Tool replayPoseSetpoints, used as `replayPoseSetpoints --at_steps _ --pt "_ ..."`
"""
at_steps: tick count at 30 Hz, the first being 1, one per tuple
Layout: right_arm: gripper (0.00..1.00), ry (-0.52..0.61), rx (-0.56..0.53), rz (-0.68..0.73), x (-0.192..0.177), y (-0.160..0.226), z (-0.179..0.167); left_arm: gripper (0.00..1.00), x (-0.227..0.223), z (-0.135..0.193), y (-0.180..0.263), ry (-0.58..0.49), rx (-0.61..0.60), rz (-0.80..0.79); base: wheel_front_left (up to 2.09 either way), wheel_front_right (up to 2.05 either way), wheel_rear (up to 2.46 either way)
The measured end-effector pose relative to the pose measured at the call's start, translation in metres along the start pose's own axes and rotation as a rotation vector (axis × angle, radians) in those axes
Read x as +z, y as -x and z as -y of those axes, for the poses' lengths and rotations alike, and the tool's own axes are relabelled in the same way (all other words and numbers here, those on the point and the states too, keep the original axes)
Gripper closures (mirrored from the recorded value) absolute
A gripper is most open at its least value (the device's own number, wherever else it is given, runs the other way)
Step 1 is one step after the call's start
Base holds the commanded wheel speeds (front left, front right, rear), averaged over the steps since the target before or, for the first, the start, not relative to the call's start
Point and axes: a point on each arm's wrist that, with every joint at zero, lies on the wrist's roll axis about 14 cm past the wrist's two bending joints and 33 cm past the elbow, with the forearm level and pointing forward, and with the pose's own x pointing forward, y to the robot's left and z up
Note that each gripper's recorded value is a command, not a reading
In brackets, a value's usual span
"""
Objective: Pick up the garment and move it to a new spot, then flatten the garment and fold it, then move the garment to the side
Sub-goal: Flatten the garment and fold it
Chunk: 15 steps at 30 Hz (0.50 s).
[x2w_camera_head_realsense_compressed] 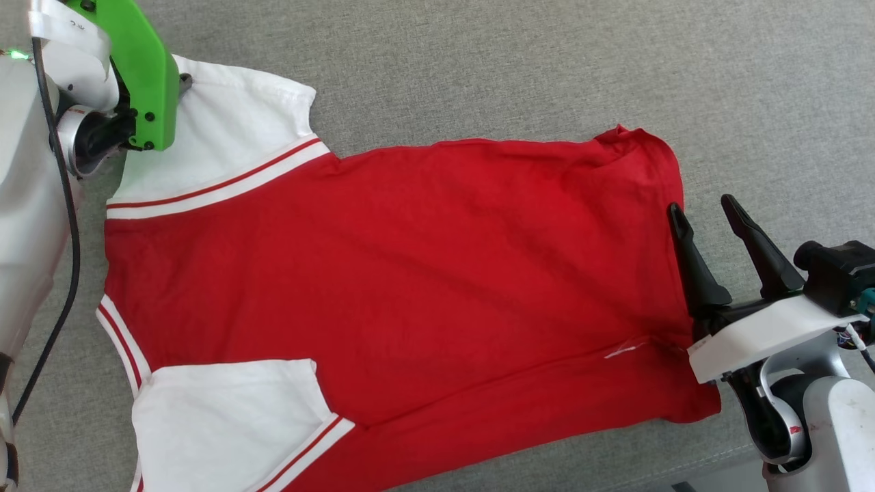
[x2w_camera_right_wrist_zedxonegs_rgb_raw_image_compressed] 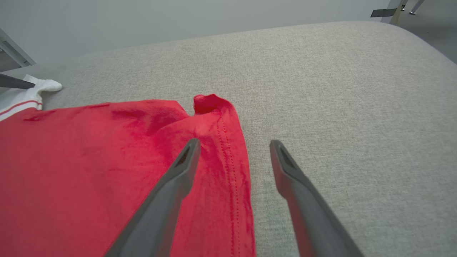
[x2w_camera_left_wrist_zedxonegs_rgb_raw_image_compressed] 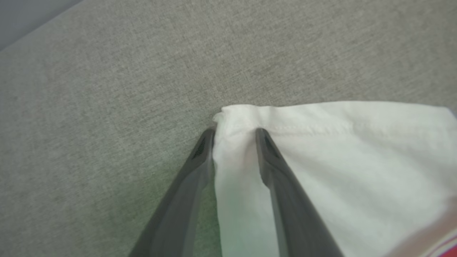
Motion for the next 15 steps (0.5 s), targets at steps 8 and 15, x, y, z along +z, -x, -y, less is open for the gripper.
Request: replayPoseSetpoints --at_steps 8,15 --pt "0.00 0.029 0.021 0.003 0.008 0.004 -0.001 1.00 -0.002 0.016 0.018 0.010 -0.052 0.059 0.00 0.00 0.00" --pt "0.00 0.113 0.044 -0.060 0.019 0.009 0.007 1.00 0.013 0.014 0.053 0.024 -0.033 0.231 0.00 0.00 0.00"
